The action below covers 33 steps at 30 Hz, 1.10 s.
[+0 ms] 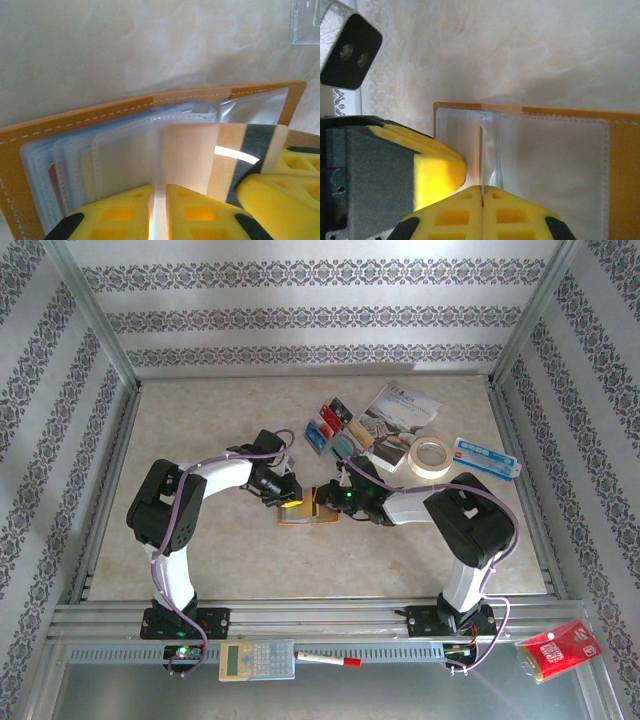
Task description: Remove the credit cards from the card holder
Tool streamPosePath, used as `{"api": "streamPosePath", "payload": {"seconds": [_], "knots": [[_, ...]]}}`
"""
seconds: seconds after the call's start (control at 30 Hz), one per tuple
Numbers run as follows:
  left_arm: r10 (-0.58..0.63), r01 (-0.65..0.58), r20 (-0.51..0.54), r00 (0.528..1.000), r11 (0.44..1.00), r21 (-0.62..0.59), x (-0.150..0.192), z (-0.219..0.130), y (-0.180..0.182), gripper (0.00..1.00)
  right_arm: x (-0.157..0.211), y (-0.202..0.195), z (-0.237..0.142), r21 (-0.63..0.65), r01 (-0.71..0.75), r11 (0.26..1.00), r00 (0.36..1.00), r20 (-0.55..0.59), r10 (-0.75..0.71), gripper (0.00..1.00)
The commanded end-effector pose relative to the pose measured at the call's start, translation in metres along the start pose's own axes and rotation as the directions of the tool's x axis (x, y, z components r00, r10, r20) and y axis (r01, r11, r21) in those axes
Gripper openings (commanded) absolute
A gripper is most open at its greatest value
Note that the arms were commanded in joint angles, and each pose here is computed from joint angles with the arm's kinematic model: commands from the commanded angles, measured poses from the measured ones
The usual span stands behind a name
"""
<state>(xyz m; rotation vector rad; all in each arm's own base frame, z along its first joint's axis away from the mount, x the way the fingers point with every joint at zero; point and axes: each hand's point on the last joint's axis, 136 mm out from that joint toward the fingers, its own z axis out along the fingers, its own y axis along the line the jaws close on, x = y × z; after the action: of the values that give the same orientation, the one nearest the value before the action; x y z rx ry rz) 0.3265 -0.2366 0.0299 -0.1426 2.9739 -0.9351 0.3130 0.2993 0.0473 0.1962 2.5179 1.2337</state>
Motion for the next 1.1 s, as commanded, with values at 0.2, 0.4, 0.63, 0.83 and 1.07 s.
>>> {"api": "streamPosePath", "payload": {"seconds": [0.2,0.4,0.63,0.83,1.07], "knots": [[0.095,-0.107,0.156,0.983,0.992,0.068,-0.026,-0.038,-0.035,0.31,-0.034,0.012,-0.072,0.063,0.221,0.973,0.958,0.173,-0.228,0.00],[0.116,-0.168,0.383,0.916,0.980,0.105,-0.062,-0.094,-0.060,0.45,-0.064,0.036,-0.133,0.122,0.339,0.933,0.881,0.305,-0.361,0.00],[0.027,-0.099,0.522,0.853,0.989,0.110,-0.086,-0.150,-0.037,0.66,-0.101,0.063,-0.197,0.243,0.396,0.886,0.790,0.401,-0.463,0.00],[0.018,-0.060,0.590,0.807,0.997,0.052,-0.088,-0.180,-0.003,0.90,-0.130,0.060,-0.208,0.356,0.398,0.845,0.795,0.325,-0.512,0.00],[0.042,-0.050,0.629,0.776,0.999,-0.004,-0.098,-0.190,0.012,1.00,-0.168,0.072,-0.193,0.398,0.492,0.774,0.783,0.187,-0.594,0.00]]}}
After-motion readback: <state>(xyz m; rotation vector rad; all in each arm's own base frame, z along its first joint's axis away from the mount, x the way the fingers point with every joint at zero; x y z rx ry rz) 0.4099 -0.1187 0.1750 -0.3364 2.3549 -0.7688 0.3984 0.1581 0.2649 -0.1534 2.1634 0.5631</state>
